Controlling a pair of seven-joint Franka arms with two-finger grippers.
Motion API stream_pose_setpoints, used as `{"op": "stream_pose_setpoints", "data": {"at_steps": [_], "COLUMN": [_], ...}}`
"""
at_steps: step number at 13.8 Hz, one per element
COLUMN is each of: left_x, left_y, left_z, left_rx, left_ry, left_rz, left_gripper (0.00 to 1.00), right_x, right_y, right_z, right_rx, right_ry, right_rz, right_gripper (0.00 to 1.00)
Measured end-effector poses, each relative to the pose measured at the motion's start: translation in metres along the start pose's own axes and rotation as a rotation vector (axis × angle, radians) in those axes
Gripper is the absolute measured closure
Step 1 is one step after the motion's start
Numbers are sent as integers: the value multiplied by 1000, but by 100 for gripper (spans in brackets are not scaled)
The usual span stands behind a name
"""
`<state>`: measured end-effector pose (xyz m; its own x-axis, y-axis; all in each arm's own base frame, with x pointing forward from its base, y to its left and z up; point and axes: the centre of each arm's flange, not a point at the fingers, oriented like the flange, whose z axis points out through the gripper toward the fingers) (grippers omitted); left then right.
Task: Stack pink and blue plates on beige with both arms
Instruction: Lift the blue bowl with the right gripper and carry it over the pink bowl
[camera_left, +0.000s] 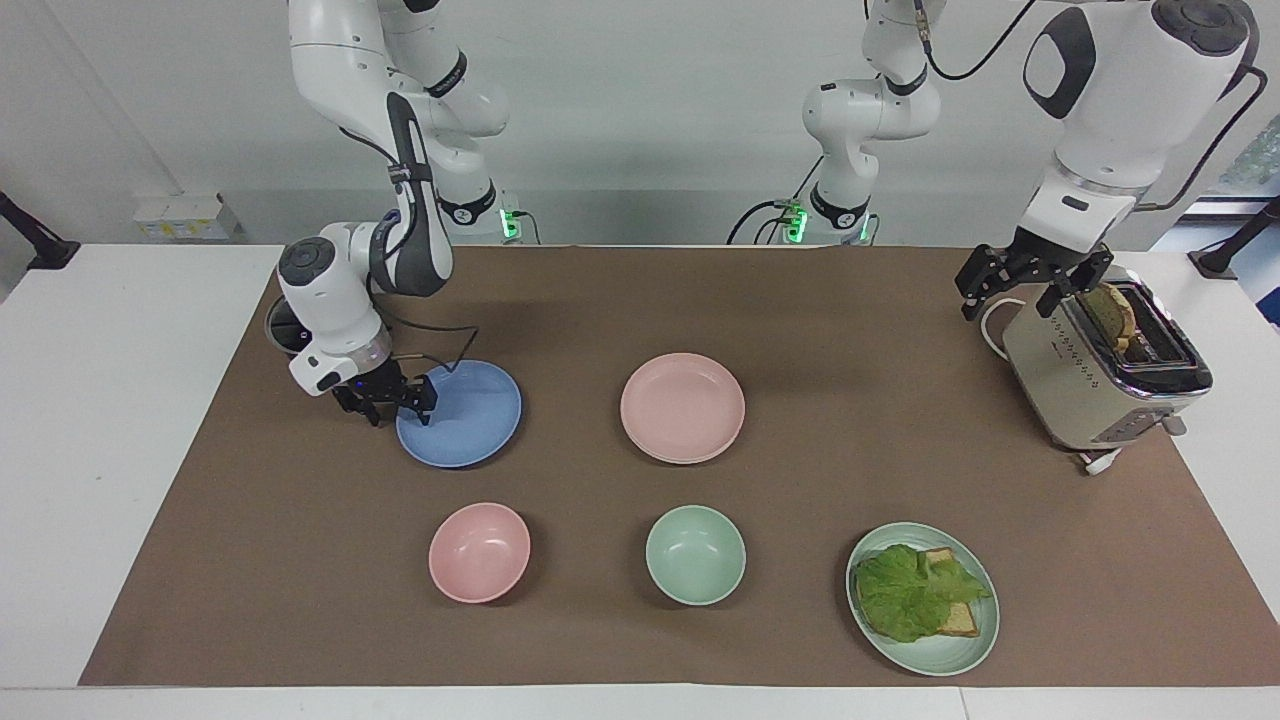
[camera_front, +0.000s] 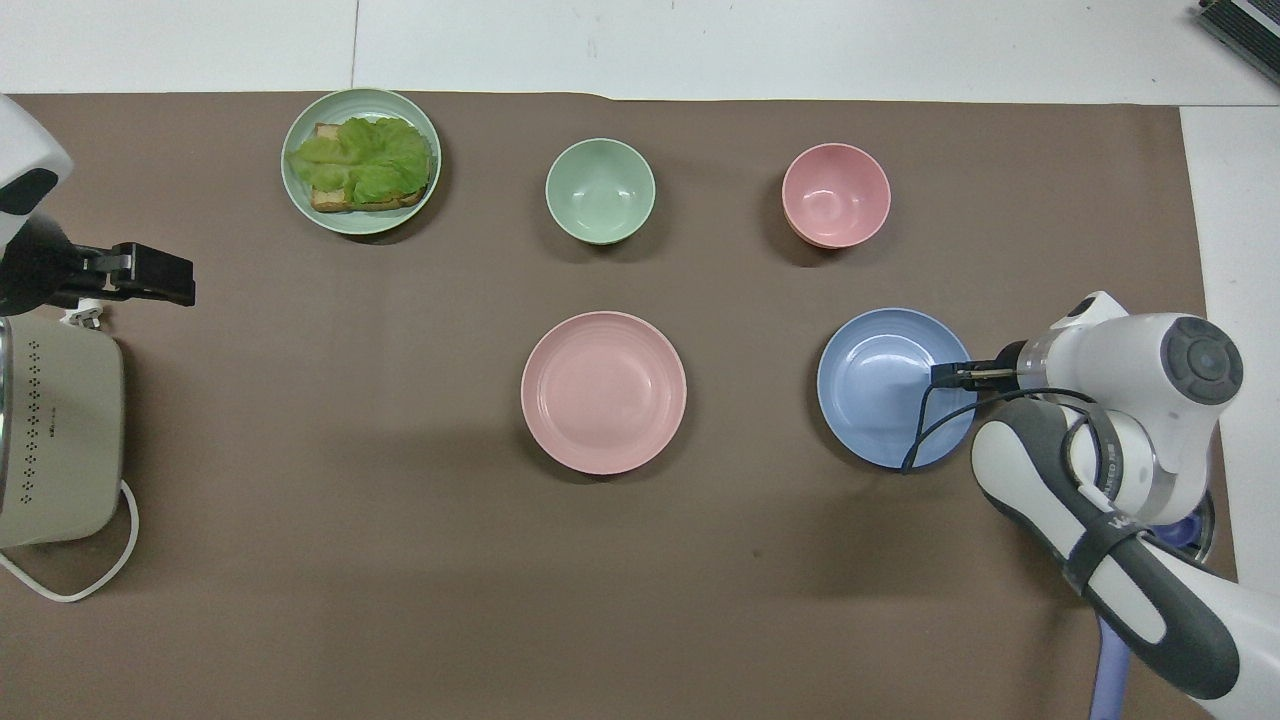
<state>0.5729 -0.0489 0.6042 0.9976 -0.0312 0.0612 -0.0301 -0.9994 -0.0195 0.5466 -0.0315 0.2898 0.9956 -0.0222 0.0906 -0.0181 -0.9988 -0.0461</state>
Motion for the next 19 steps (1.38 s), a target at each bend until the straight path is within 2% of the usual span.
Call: {"op": "stream_pose_setpoints", "data": {"at_steps": [1,4,6,7,12,15,19], "left_x": [0,0,0,0,0,0,0], "left_y": [0,0,0,0,0,0,0], "left_z": [0,0,0,0,0,0,0], "left_rx": [0,0,0,0,0,0,0], "left_ry": [0,0,0,0,0,0,0], "left_rz": [0,0,0,0,0,0,0], "left_gripper": [0,0,0,0,0,0,0], "right_x": [0,1,0,1,3,10,12], "right_y": [0,0,0,-1,-14,-75,-166], "right_z": [-2,-5,-7,-12,-49,-81,-94], "right_rx": [0,1,11,17,37,104,147], "right_ry": [3,7,-4,-11,-19,14,49], "right_rz": [0,3,14,19,11,-34,-24], "right_gripper": [24,65,84,88,95,95,95]}}
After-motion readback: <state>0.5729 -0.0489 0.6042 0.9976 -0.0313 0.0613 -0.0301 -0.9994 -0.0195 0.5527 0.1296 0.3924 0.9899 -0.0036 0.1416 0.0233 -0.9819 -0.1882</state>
